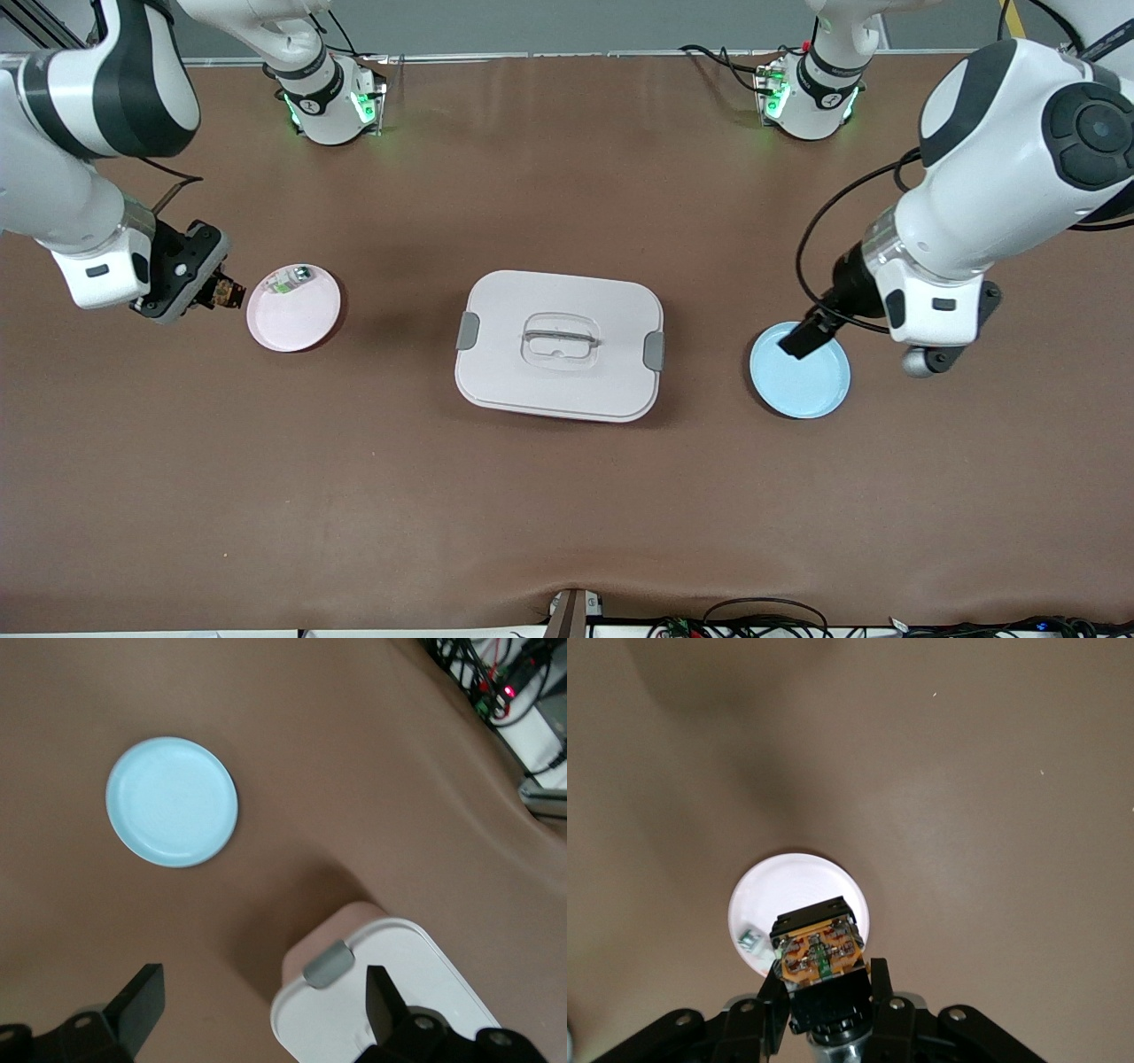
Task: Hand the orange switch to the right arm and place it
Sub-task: 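Carry the switch to the pink plate while the left gripper withdraws, then lower the switch onto the pink plate and open the right gripper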
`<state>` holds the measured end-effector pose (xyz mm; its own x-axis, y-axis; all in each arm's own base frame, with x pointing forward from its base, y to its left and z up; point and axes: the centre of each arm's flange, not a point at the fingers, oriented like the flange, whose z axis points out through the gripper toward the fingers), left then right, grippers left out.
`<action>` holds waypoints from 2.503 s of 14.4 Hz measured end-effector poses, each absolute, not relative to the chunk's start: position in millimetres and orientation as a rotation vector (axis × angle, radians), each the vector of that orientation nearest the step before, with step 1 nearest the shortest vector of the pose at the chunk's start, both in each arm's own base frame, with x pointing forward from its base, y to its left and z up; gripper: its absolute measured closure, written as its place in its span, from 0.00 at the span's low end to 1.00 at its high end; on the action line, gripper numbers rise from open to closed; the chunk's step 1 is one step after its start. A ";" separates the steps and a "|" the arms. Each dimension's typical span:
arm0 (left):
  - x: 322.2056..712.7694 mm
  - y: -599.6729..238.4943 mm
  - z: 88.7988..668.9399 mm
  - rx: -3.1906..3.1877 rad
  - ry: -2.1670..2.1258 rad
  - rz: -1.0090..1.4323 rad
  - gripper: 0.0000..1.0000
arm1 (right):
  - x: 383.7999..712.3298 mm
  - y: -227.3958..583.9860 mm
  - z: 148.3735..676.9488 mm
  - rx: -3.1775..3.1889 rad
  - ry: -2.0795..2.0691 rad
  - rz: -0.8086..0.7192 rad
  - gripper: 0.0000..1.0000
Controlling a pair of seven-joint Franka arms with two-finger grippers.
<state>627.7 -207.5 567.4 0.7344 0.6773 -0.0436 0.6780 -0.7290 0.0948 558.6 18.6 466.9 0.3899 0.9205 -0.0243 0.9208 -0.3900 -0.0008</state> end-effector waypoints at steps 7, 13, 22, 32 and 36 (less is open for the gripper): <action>622.7 -164.2 582.2 3.051 0.832 0.050 0.00 | 526.9 -26.2 346.8 2.438 1.905 0.039 0.60; 614.9 -110.3 609.3 3.141 0.587 0.049 0.00 | 518.0 -20.7 291.7 2.430 1.958 -0.010 0.60; 582.6 -88.1 645.3 3.206 0.200 0.043 0.00 | 497.6 -18.6 220.3 2.404 1.956 0.031 0.60; 546.9 -53.0 655.3 3.200 0.076 0.012 0.00 | 492.6 -17.7 202.0 2.411 1.965 0.012 0.60; 545.0 -55.6 654.6 3.199 0.062 0.008 0.00 | 492.2 -17.4 197.1 2.408 1.965 0.017 0.60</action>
